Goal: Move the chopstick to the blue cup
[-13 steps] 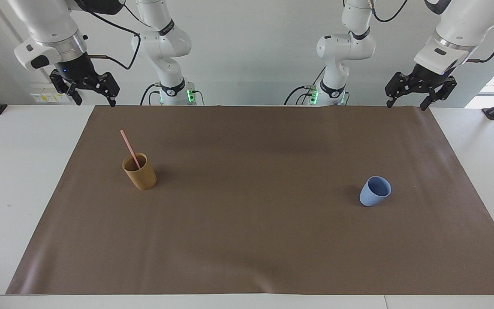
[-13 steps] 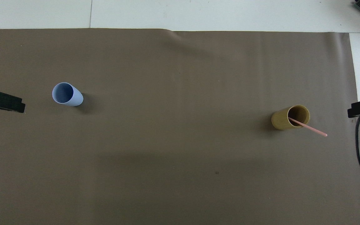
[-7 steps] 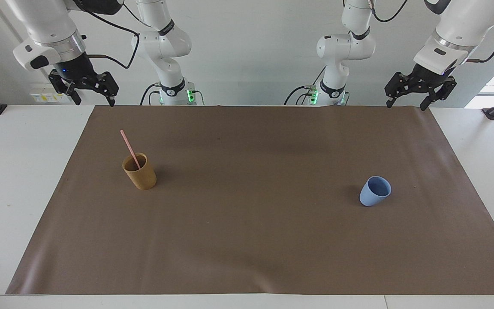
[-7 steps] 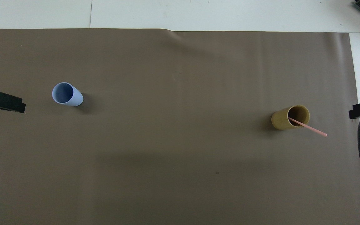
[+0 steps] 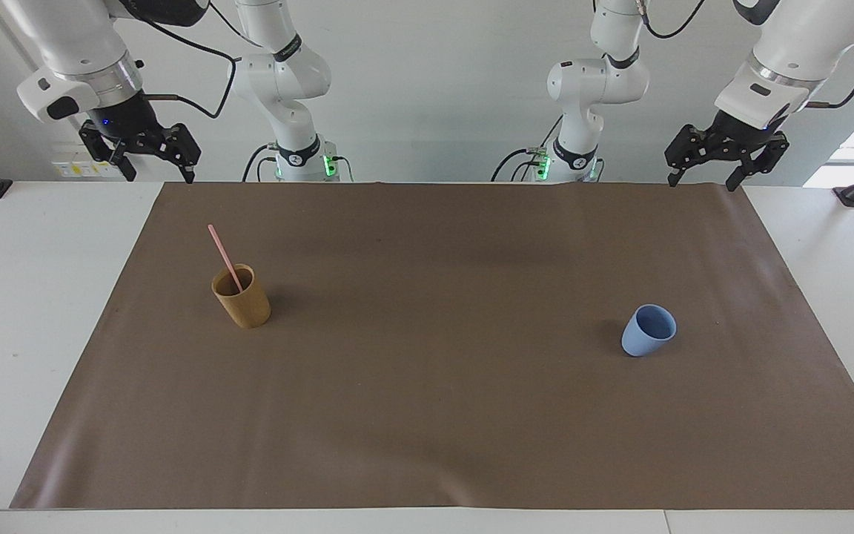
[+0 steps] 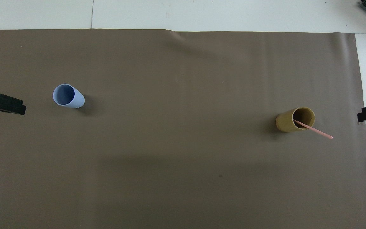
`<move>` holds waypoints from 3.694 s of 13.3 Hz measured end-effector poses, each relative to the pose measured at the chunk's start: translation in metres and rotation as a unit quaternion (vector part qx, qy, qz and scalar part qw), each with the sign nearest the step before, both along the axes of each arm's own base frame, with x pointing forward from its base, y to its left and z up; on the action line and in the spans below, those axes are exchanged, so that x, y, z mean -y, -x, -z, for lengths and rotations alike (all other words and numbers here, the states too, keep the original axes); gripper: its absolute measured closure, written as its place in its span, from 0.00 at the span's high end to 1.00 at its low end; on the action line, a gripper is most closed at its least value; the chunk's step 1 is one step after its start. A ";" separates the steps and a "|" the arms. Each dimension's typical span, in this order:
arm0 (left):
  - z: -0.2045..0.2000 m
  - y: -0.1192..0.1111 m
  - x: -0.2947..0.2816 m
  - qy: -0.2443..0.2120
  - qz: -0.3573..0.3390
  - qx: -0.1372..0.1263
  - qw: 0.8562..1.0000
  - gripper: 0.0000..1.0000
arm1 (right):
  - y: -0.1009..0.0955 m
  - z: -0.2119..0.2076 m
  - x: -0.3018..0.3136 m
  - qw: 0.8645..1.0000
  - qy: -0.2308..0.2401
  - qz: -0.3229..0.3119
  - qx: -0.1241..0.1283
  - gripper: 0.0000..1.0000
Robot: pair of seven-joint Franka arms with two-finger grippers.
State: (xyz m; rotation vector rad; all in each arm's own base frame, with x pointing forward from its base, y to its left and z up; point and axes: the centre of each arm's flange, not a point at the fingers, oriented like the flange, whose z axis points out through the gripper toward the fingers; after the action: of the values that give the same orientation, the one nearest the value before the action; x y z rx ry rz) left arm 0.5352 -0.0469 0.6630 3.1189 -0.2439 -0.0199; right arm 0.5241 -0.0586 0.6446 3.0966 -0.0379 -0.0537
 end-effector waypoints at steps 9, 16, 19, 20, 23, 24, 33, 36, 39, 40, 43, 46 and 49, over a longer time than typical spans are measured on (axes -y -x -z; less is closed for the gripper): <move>0.000 0.001 0.000 0.000 0.000 -0.001 1.000 1.00 | 0.001 0.002 0.000 1.000 0.000 0.000 -0.002 1.00; 0.002 0.002 0.000 0.000 0.000 -0.003 1.000 1.00 | 0.002 0.002 0.000 1.000 -0.001 0.000 -0.002 1.00; 0.002 0.002 0.000 0.000 0.000 -0.003 1.000 1.00 | 0.002 0.002 0.000 1.000 -0.001 -0.001 -0.001 1.00; 0.002 0.002 0.000 0.000 0.000 -0.003 1.000 1.00 | 0.002 0.002 0.000 1.000 -0.001 -0.001 -0.001 1.00; 0.002 0.002 0.000 0.000 0.000 -0.003 1.000 1.00 | 0.002 0.002 0.000 1.000 -0.001 -0.001 -0.001 1.00; 0.002 0.002 0.000 0.000 0.000 -0.003 1.000 1.00 | 0.002 0.002 0.000 1.000 -0.001 -0.001 -0.001 1.00; 0.003 0.002 0.001 -0.001 0.001 -0.004 1.000 1.00 | 0.002 0.002 0.000 1.000 -0.001 -0.001 -0.001 1.00; 0.004 0.002 0.001 -0.001 0.001 -0.005 1.000 1.00 | 0.002 0.002 0.000 1.000 -0.001 -0.001 -0.001 1.00; 0.004 0.003 0.002 -0.001 0.002 -0.004 1.000 1.00 | 0.002 0.003 0.000 1.000 -0.001 -0.002 -0.002 1.00; 0.003 0.003 0.002 -0.001 0.002 -0.004 1.000 1.00 | 0.002 0.003 0.000 1.000 -0.001 -0.009 -0.002 1.00; 0.003 0.002 0.002 0.000 0.002 -0.003 1.000 1.00 | 0.001 0.005 0.000 0.998 -0.002 -0.055 -0.001 1.00; 0.001 0.000 0.002 0.000 0.002 0.006 1.000 1.00 | -0.003 0.014 -0.005 0.993 -0.003 -0.116 -0.002 1.00; -0.001 -0.005 -0.001 0.004 -0.002 0.028 1.000 1.00 | -0.014 0.041 -0.024 0.976 0.008 -0.216 -0.012 1.00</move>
State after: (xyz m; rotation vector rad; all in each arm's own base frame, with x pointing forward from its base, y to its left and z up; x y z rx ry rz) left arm 0.5401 -0.0458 0.6643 3.1155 -0.2379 0.0680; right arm 0.5379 -0.0344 0.6039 3.0095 0.6274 -0.0739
